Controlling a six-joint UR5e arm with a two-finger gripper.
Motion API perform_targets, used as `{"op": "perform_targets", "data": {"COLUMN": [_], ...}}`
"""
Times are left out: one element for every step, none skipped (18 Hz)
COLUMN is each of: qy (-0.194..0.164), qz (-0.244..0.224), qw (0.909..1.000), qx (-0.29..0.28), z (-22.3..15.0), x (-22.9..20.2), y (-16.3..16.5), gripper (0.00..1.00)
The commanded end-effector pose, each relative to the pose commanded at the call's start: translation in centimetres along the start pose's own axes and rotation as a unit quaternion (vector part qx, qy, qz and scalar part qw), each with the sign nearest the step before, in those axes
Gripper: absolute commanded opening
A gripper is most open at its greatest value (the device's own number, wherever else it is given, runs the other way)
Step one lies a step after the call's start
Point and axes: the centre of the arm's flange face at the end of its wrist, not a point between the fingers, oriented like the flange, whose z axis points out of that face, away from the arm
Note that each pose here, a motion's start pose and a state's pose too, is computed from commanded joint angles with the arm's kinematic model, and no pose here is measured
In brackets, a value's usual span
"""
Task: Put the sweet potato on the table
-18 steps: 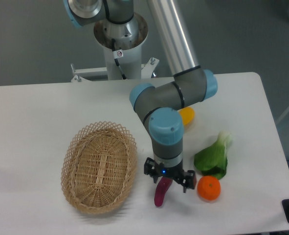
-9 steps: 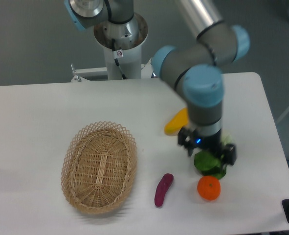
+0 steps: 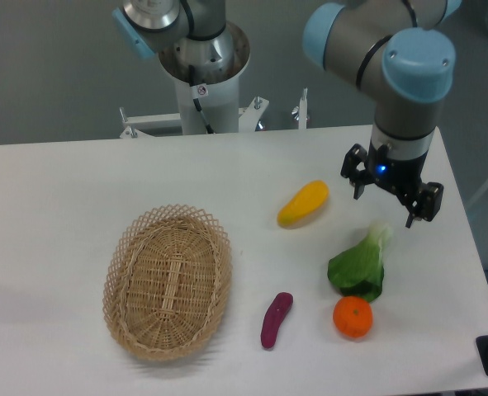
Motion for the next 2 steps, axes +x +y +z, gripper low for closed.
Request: {"op": "perform_targets", "data": {"qy": [0.001,-0.001], "qz": [0.001,-0.001], "qw": [1.0,1.0], "qx": [0.0,0.001], "z": [0.1,-0.01], "x": [-0.02,-0.05], "y": [0.0,0.06], "gripper": [1.0,1.0]}}
